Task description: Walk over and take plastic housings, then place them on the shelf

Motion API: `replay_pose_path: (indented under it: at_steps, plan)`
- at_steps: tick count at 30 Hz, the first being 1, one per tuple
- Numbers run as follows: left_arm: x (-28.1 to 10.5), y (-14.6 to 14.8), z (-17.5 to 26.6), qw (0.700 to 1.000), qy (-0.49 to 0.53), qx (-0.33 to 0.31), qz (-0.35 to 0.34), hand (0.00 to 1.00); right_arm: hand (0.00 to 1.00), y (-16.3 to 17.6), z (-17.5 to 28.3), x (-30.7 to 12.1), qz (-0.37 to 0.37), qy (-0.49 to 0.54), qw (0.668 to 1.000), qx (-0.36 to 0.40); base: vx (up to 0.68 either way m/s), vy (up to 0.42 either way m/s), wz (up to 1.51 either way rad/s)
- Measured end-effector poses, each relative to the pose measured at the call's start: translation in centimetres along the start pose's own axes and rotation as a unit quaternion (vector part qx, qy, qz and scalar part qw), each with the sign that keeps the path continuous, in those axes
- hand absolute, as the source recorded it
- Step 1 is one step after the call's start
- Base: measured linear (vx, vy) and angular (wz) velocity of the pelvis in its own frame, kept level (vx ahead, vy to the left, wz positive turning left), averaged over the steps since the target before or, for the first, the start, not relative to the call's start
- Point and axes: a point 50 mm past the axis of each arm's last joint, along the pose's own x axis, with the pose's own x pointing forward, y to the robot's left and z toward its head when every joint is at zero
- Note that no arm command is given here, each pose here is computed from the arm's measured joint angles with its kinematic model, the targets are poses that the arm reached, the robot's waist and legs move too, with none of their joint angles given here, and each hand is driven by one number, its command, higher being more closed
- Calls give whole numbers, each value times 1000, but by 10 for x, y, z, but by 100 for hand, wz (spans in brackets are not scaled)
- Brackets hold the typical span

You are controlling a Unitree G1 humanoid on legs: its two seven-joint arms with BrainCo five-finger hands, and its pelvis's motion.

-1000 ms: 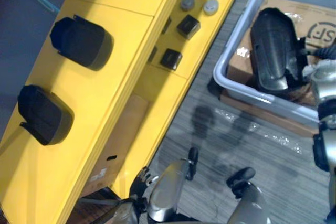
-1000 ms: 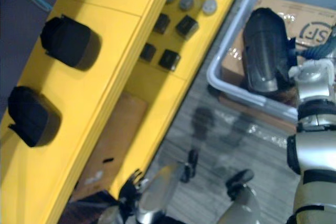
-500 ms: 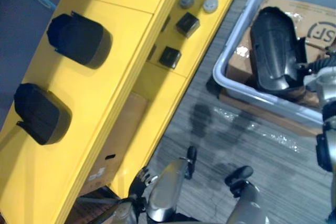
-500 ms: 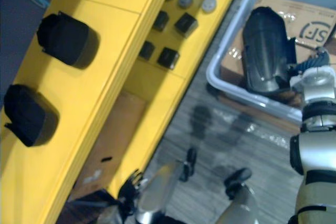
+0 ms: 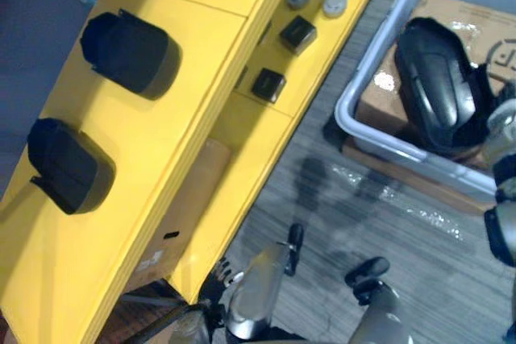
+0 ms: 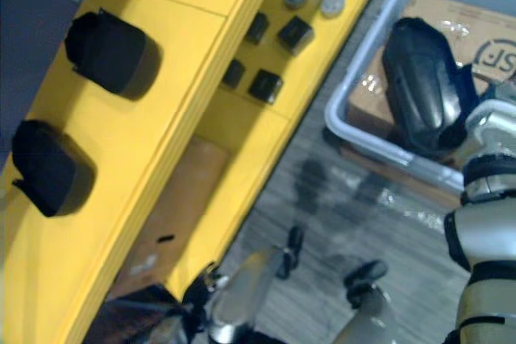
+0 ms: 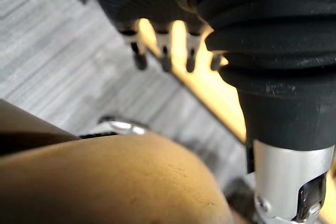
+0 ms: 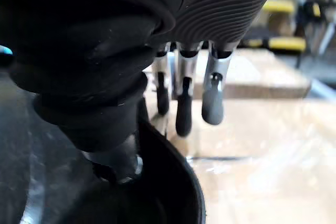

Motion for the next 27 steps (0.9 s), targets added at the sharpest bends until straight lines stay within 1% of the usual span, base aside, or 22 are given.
replay_pose_path:
  at_steps: [4, 9, 12, 13, 16, 19, 21, 25, 27]
  plan:
    - [0, 0, 0, 1000, -1, 1, -1, 0, 100, 1, 0, -1, -5, 18, 1000, -11, -5, 3, 1]
    - [0, 0, 1, 1000, -2, 5, -3, 0, 100, 4, -4, -2, -29, 37, 999, -15, -16, 9, 6]
    - [0, -2, 4, 1000, -16, 20, -8, 0, 100, 6, -8, -2, -47, 44, 998, 20, -13, 17, 4]
    - [1, -3, 8, 999, -26, 23, -11, 0, 100, 6, -8, -1, -55, 38, 997, 43, 0, 0, 0]
    - [1, -7, 15, 998, -50, 25, -19, 0, 100, 6, -4, -1, -69, 13, 995, 70, -2, 4, -1]
    - [2, -18, 33, 994, -103, 36, -33, 0, 100, 7, -1, -1, -85, -15, 989, 116, -7, 3, -6]
    - [3, -26, 54, 987, -152, 31, -35, 0, 100, 4, 5, -2, -107, -43, 983, 144, -16, -9, -9]
    - [2, -43, 86, 974, -222, 24, -46, 0, 100, -2, 13, -4, -142, -81, 972, 167, -27, 1, -15]
    - [1, -61, 107, 961, -267, 27, -67, 0, 100, -6, 16, -5, -162, -91, 966, 180, -36, 6, -15]
